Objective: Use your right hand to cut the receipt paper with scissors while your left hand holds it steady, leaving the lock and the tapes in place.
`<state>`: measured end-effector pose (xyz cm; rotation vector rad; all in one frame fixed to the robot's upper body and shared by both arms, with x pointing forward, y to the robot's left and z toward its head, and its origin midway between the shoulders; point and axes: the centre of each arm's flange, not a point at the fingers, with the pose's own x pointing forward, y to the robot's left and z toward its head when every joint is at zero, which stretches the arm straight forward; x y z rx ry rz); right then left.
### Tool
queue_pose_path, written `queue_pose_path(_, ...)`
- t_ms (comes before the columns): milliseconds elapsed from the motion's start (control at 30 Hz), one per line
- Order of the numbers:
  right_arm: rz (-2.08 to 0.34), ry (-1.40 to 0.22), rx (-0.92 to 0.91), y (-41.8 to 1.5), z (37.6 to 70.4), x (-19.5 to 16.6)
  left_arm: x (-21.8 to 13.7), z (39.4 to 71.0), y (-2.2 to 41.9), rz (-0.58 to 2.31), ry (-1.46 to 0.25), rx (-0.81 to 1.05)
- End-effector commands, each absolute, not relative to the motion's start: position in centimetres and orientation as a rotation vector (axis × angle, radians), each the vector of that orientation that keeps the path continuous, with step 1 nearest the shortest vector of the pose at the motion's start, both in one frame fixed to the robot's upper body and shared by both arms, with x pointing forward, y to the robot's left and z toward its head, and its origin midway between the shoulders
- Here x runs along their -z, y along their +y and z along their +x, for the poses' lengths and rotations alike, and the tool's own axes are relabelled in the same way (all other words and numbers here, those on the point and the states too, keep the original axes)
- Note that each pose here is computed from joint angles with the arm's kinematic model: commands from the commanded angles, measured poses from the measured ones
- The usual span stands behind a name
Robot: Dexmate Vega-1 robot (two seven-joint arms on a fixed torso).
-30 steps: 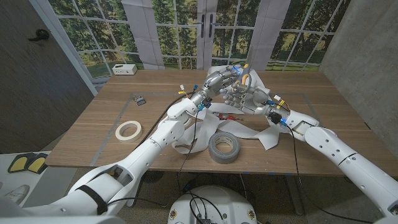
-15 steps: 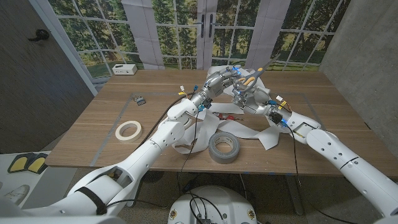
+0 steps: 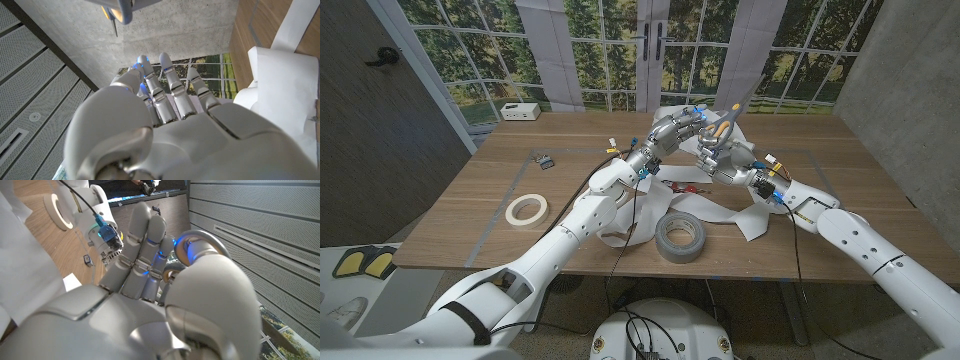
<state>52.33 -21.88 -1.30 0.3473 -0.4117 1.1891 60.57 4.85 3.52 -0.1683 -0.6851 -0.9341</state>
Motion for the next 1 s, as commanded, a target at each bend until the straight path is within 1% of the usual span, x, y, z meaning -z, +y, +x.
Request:
queue_pose_path(33,0.315,-0.369,-1.14,-22.21,52.14,1.44,-3.42,60.67,5.05,-0.171,-0.681,0.934)
queue_pose_path(200,0.303,-0.386,-1.167,-22.18,52.12,1.3,-3.33,60.75,5.14,-0.17,-0.68,0.934)
queue_pose_path(700,0.322,-0.387,-1.163,-21.93,52.29,0.98,-3.15,61.13,5.39,-0.175,-0.675,0.94)
queue_pose_path(1000,0.347,-0.354,-1.156,-21.68,52.27,1.0,-3.01,61.37,5.5,-0.184,-0.668,0.94)
